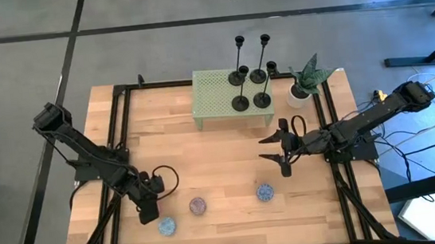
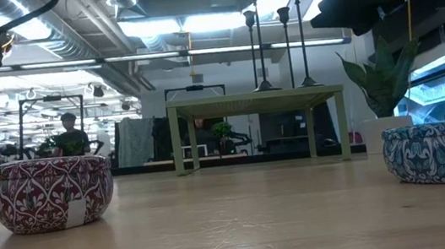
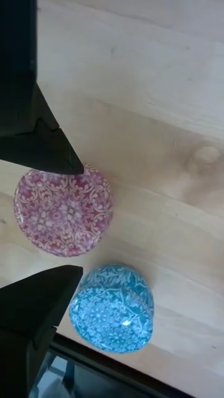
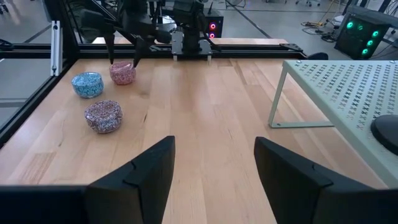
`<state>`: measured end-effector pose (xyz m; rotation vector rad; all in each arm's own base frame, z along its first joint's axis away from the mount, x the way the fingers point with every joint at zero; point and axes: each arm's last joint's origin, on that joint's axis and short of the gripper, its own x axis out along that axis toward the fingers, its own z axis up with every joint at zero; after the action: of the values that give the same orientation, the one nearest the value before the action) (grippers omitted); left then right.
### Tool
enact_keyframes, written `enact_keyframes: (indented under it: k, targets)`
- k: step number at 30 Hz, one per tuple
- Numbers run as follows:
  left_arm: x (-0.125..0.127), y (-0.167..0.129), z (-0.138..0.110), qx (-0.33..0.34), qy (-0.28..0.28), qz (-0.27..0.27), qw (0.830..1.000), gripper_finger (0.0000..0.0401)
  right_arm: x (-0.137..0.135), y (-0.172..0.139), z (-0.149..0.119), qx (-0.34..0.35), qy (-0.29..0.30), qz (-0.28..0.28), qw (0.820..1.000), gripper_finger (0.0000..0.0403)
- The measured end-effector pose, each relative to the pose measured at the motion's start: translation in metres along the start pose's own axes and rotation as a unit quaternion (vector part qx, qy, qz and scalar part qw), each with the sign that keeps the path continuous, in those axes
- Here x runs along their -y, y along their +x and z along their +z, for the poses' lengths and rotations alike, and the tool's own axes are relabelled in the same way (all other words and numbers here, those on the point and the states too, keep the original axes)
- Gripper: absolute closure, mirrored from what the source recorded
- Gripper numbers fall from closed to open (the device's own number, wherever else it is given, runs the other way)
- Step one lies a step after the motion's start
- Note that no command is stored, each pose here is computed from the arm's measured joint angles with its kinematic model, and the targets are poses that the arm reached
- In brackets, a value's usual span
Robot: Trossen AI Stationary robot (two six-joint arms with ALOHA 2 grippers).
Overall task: Pick & Place candle stick holders
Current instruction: Put the orange scented candle on the shelf
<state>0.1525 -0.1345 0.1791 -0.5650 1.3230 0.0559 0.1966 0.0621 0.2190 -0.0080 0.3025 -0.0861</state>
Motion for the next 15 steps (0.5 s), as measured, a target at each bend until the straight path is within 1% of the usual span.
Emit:
enact_keyframes:
  k: [8,15]
  targets:
    - [0.0011,0.0000,-0.0011,-0.021,0.000,-0.013,1.000,0.0153,0.0000,0.0000,0.0000,0.000,0.000,0.000,1.000,0.0178]
    - [0.0001,0.0000,-0.0020,-0.022,0.000,-0.006,1.000,0.0152,0.0000,0.0000,0.0000,0.000,0.000,0.000,1.000,0.0178]
